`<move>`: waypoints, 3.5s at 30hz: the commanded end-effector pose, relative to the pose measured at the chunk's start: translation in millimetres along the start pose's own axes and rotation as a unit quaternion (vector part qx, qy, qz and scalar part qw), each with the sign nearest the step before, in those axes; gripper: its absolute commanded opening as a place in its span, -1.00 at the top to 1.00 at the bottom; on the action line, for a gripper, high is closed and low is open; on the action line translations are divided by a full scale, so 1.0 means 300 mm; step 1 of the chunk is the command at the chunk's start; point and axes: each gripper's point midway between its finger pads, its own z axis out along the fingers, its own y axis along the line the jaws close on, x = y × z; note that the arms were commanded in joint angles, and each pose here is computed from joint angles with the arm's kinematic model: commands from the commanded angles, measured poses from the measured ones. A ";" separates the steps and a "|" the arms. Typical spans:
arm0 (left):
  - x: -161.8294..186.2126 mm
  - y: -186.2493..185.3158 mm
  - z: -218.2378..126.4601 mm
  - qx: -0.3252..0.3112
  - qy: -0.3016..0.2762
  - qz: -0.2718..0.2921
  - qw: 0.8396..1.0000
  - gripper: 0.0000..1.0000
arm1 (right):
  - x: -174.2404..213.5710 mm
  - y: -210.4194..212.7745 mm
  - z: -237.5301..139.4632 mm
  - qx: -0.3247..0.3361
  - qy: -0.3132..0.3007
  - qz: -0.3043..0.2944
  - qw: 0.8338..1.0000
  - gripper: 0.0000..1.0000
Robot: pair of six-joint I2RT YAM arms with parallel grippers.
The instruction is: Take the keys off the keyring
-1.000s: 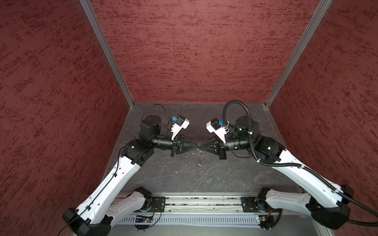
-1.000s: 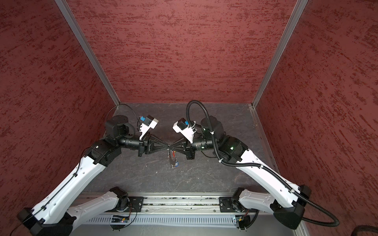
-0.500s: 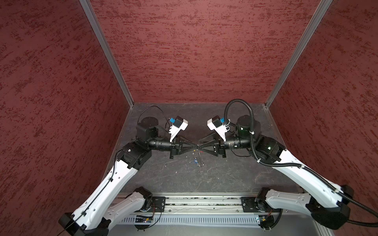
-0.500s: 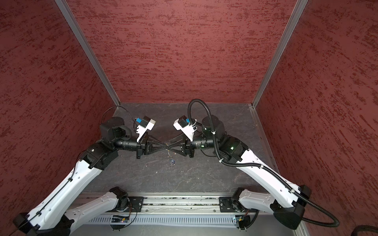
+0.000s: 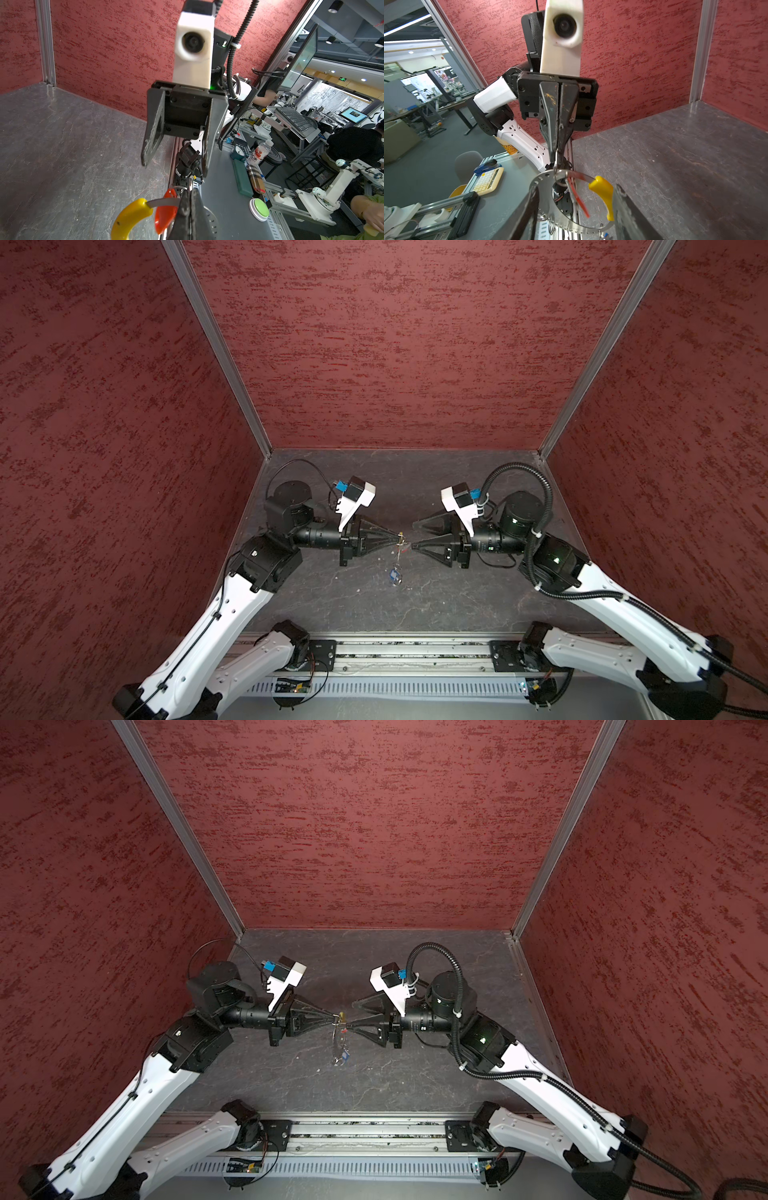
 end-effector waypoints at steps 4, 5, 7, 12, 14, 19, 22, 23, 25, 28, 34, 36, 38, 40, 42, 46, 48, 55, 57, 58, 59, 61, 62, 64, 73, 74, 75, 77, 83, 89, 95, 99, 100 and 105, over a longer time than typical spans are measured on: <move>-0.025 -0.036 -0.005 0.020 -0.018 0.022 0.999 1.00 | -0.002 0.055 0.028 -0.048 -0.005 -0.014 0.999 -0.16; -0.025 -0.036 -0.005 0.020 -0.018 0.021 0.999 1.00 | -0.001 0.057 0.032 -0.051 -0.005 -0.014 0.999 -0.16; -0.027 -0.037 -0.006 0.019 -0.020 0.022 0.999 1.00 | -0.002 0.061 0.039 -0.055 -0.004 -0.017 0.998 -0.13; -0.034 -0.029 -0.012 0.005 -0.032 0.026 0.999 1.00 | -0.004 0.067 0.051 -0.064 -0.001 -0.021 0.998 0.11; -0.038 -0.027 -0.015 -0.002 -0.039 0.028 0.999 1.00 | 0.000 0.064 0.056 -0.064 0.001 -0.020 0.998 0.24; -0.049 -0.032 -0.024 -0.007 -0.056 0.037 0.998 1.00 | 0.005 0.056 0.064 -0.057 0.003 -0.020 0.998 0.64; -0.053 -0.028 -0.025 -0.010 -0.064 0.037 0.997 1.00 | 0.002 0.064 0.065 -0.062 0.004 -0.022 0.998 0.93; -0.057 -0.027 -0.027 -0.013 -0.069 0.038 0.997 1.00 | 0.004 0.065 0.066 -0.063 0.005 -0.023 0.998 1.00; -0.064 -0.023 -0.031 -0.018 -0.082 0.040 0.996 1.00 | 0.008 0.067 0.069 -0.065 0.010 -0.022 0.998 1.00; -0.076 -0.031 -0.041 -0.018 -0.105 0.048 0.993 1.00 | 0.022 0.068 0.080 -0.070 0.018 -0.017 0.997 1.00; -0.088 -0.045 -0.039 0.004 -0.122 0.046 0.991 1.00 | 0.052 0.063 0.107 -0.075 0.031 -0.007 0.997 1.00; -0.087 -0.046 -0.036 0.011 -0.124 0.043 0.991 1.00 | 0.058 0.060 0.116 -0.074 0.033 -0.003 0.997 1.00; -0.081 -0.043 -0.032 0.014 -0.120 0.041 0.992 1.00 | 0.060 0.057 0.122 -0.072 0.034 -0.002 0.997 1.00; -0.077 -0.043 -0.032 0.015 -0.118 0.041 0.992 1.00 | 0.062 0.055 0.124 -0.071 0.035 0.001 0.997 1.00; -0.073 -0.041 -0.031 0.012 -0.115 0.040 0.993 1.00 | 0.058 0.051 0.123 -0.065 0.033 0.001 0.997 1.00; -0.057 -0.034 -0.033 0.002 -0.106 0.041 0.994 1.00 | 0.027 0.047 0.085 -0.031 0.017 -0.015 0.999 0.75; -0.048 -0.033 -0.034 -0.003 -0.101 0.041 0.994 1.00 | 0.009 0.042 0.058 -0.007 0.007 -0.023 1.000 0.53; -0.030 -0.021 -0.037 -0.017 -0.096 0.042 0.994 1.00 | -0.097 0.034 -0.030 0.059 -0.066 -0.050 0.995 -0.02; -0.028 -0.017 -0.035 -0.018 -0.096 0.042 0.994 1.00 | -0.130 0.039 -0.033 0.056 -0.089 -0.046 0.993 -0.02; -0.028 -0.015 -0.034 -0.019 -0.097 0.041 0.994 1.00 | -0.138 0.045 -0.025 0.048 -0.093 -0.044 0.994 -0.02; -0.028 -0.015 -0.033 -0.018 -0.098 0.041 0.994 1.00 | -0.142 0.048 -0.010 0.037 -0.092 -0.038 0.994 -0.01; -0.029 -0.016 -0.032 -0.018 -0.098 0.041 0.994 1.00 | -0.145 0.046 0.022 0.020 -0.086 -0.024 0.996 0.01; -0.031 -0.016 -0.033 -0.019 -0.100 0.042 0.994 1.00 | -0.143 0.043 0.039 0.013 -0.081 -0.017 0.997 0.04; -0.030 -0.017 -0.035 -0.022 -0.100 0.043 0.994 1.00 | -0.136 0.040 0.057 0.003 -0.076 -0.007 0.997 0.10; -0.027 -0.016 -0.047 -0.036 -0.107 0.047 0.992 1.00 | -0.118 0.058 0.074 -0.028 -0.074 0.012 0.997 0.37; -0.026 -0.014 -0.047 -0.037 -0.107 0.048 0.992 1.00 | -0.118 0.058 0.073 -0.029 -0.074 0.013 0.997 0.40; -0.026 -0.011 -0.048 -0.039 -0.108 0.046 0.992 1.00 | -0.116 0.057 0.074 -0.028 -0.074 0.014 0.997 0.42; -0.027 -0.007 -0.048 -0.042 -0.110 0.046 0.992 1.00 | -0.112 0.058 0.073 -0.030 -0.074 0.017 0.997 0.48; -0.028 -0.005 -0.052 -0.048 -0.112 0.046 0.992 1.00 | -0.100 0.074 0.077 -0.049 -0.070 0.023 0.996 0.61; -0.033 -0.003 -0.058 -0.055 -0.116 0.047 0.991 1.00 | -0.082 0.068 0.083 -0.050 -0.063 0.027 0.996 0.66; -0.036 -0.004 -0.059 -0.055 -0.119 0.049 0.990 1.00 | -0.069 0.061 0.090 -0.049 -0.058 0.031 0.997 0.64; -0.033 -0.007 -0.055 -0.048 -0.116 0.048 0.991 1.00 | -0.070 0.061 0.095 -0.052 -0.058 0.028 0.997 0.69; -0.030 -0.006 -0.053 -0.047 -0.114 0.047 0.991 1.00 | -0.070 0.061 0.097 -0.054 -0.058 0.028 0.996 0.72; -0.030 -0.007 -0.053 -0.046 -0.114 0.045 0.991 1.00 | -0.077 0.063 0.104 -0.058 -0.057 0.025 0.996 0.98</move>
